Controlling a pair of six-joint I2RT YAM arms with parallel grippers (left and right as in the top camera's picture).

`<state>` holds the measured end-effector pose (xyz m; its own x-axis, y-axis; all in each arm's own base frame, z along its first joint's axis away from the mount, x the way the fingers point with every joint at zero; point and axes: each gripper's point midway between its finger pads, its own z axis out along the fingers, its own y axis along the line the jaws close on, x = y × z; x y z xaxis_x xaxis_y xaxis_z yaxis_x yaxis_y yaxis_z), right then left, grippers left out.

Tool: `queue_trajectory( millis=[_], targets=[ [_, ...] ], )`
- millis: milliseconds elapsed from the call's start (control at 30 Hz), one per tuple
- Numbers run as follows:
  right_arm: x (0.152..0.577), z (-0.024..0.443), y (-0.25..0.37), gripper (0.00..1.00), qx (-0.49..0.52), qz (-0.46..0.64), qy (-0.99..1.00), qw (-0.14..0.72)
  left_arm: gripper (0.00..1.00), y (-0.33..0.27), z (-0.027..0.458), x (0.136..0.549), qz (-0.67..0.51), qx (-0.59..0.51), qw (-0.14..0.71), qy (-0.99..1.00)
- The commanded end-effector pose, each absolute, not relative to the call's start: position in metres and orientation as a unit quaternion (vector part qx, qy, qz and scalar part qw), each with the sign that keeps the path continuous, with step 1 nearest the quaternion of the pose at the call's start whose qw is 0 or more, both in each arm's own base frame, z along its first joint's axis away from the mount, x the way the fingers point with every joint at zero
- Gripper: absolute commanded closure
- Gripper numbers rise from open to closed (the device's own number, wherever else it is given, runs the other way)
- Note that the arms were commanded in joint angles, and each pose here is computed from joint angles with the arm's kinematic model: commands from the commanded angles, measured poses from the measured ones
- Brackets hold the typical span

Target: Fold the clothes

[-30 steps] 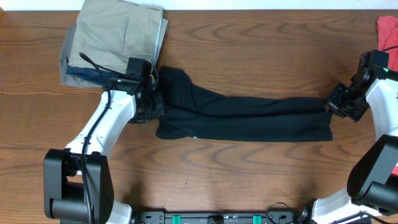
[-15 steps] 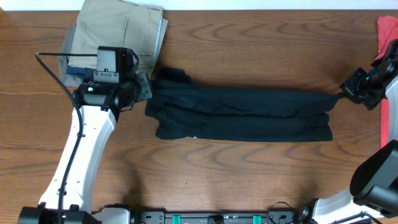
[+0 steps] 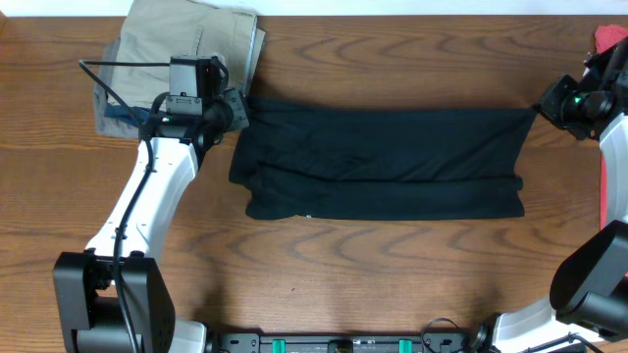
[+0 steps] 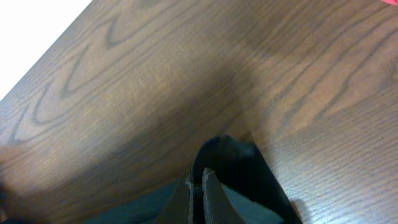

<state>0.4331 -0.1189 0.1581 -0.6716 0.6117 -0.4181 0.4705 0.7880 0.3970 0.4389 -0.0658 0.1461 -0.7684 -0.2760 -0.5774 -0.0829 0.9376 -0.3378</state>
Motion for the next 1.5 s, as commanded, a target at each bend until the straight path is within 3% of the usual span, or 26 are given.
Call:
queue_trajectory(
  millis=[0, 500, 1067, 1133, 1167, 1233, 1300, 1467],
  targets=[
    [0.431, 0.172, -0.125, 0.99, 0.291, 0.121, 0.906, 0.284, 0.94, -0.054, 0.148, 0.435, -0.135, -0.106, 0.327, 0.929],
    [0.350, 0.110, -0.109, 0.99, 0.333, 0.086, 0.933, 0.106, 0.94, -0.048, 0.093, 0.342, -0.095, -0.129, 0.114, 0.981],
    [0.325, 0.076, -0.115, 0.99, 0.349, 0.045, 0.933, 0.071, 0.94, -0.045, 0.056, 0.295, -0.075, -0.139, 0.017, 0.987],
    [0.323, 0.068, -0.114, 0.87, 0.350, 0.045, 0.933, 0.069, 0.94, -0.044, 0.051, 0.290, -0.073, -0.139, 0.011, 0.988],
    [0.321, 0.065, -0.113, 0.79, 0.353, 0.046, 0.932, 0.066, 0.88, -0.044, 0.049, 0.289, -0.073, -0.139, 0.010, 0.988],
    [0.318, 0.059, -0.110, 0.60, 0.352, 0.050, 0.933, 0.061, 0.66, -0.044, 0.046, 0.288, -0.073, -0.139, 0.010, 0.988],
    [0.316, 0.058, -0.109, 0.50, 0.352, 0.051, 0.933, 0.058, 0.49, -0.044, 0.046, 0.289, -0.073, -0.138, 0.011, 0.988],
    [0.315, 0.070, -0.109, 0.37, 0.348, 0.051, 0.935, 0.050, 0.48, -0.044, 0.055, 0.290, -0.073, -0.139, 0.008, 0.988]
  ],
)
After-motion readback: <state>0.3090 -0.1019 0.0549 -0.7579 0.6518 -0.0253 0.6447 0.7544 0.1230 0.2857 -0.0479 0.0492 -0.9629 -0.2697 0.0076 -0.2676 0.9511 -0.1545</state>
